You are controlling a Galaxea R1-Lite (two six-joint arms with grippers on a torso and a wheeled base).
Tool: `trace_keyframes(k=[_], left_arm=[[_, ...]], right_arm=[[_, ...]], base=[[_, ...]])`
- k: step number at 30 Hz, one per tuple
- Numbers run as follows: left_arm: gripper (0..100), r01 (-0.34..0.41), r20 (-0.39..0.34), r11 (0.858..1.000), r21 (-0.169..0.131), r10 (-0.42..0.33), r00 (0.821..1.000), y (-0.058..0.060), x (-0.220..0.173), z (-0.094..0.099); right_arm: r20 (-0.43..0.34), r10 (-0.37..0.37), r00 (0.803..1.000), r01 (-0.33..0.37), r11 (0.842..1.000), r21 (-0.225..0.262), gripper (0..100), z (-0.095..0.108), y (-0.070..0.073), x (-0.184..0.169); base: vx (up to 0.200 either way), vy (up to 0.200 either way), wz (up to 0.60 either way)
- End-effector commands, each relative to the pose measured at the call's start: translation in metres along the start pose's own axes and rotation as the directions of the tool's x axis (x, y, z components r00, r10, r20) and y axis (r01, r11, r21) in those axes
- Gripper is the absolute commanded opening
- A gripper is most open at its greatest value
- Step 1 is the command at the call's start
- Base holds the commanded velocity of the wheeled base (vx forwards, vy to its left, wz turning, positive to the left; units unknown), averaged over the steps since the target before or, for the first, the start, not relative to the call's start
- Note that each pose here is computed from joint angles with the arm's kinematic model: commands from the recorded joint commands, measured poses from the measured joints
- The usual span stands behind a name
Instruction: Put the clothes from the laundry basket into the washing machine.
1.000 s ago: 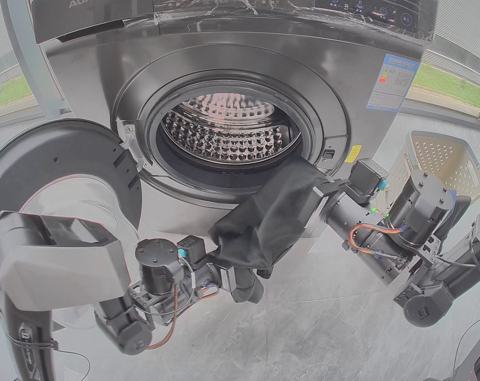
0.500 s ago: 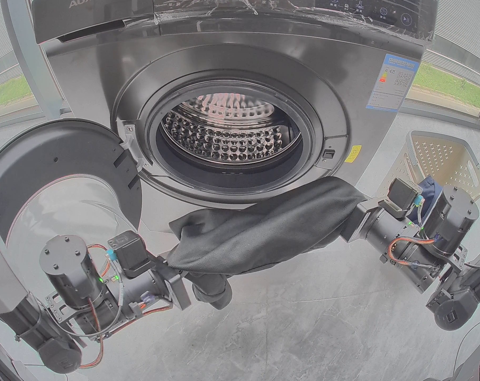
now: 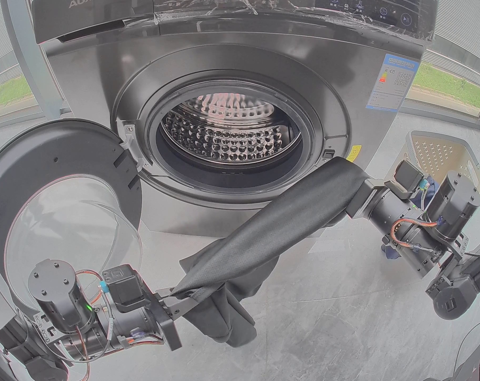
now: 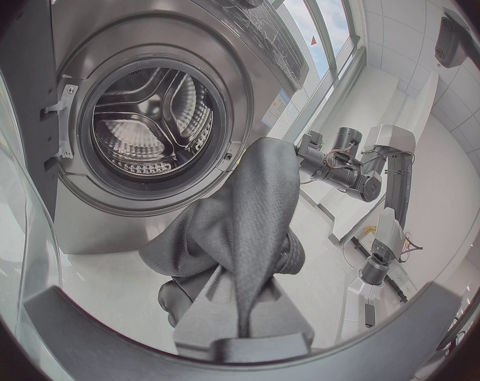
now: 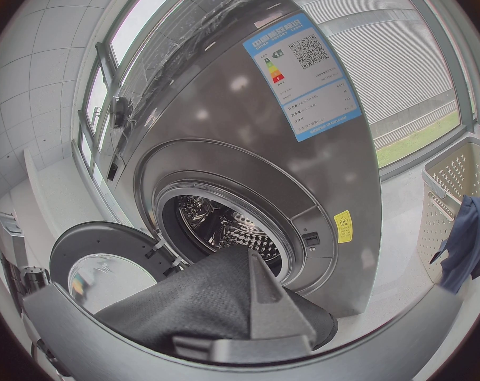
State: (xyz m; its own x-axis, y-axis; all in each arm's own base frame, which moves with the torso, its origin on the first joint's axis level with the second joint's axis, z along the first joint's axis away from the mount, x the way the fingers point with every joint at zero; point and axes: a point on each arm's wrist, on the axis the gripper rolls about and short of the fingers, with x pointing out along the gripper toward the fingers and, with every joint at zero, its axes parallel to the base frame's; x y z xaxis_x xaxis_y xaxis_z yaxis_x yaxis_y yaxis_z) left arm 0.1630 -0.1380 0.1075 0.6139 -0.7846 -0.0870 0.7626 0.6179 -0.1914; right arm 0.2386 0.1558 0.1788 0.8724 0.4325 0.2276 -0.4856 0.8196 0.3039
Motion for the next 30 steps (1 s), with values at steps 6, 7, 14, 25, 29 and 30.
trace_keyframes(k=[6,7,14,25,29,30], left_arm=[[0,-0.007,0.011,1.0,0.003,0.007,1.0,0.002,-0.003,0.002],[0,-0.007,0.012,1.0,0.001,0.006,1.0,0.001,-0.003,0.002],[0,-0.001,0.007,1.0,0.002,0.001,1.0,0.001,-0.002,0.001],[0,-0.152,0.201,0.988,0.019,0.145,0.969,0.026,0.025,0.039],[0,-0.205,0.256,0.978,0.033,0.19,0.948,0.038,0.027,0.051],[0,-0.216,0.26,0.976,0.034,0.2,0.945,0.039,0.026,0.052]], right_arm=[[0.013,-0.039,0.999,0.039,0.999,-0.003,0,-0.001,-0.007,0.008],[0.021,-0.049,0.999,0.049,0.999,-0.004,0,0.0,-0.009,0.009],[0.032,-0.069,0.997,0.069,0.998,0.011,0,0.002,-0.013,0.01],[0.007,-0.036,0.999,0.036,0.999,0.014,0,-0.003,-0.007,0.003],[-0.003,-0.023,1.0,0.023,1.0,0.013,0,-0.004,-0.006,0.001],[-0.002,-0.023,1.0,0.023,1.0,0.015,0,-0.004,-0.006,0.001]], base=[[0.0,0.0,0.0],[0.0,0.0,0.0],[0.0,0.0,0.0],[0.0,0.0,0.0],[0.0,0.0,0.0],[0.0,0.0,0.0]])
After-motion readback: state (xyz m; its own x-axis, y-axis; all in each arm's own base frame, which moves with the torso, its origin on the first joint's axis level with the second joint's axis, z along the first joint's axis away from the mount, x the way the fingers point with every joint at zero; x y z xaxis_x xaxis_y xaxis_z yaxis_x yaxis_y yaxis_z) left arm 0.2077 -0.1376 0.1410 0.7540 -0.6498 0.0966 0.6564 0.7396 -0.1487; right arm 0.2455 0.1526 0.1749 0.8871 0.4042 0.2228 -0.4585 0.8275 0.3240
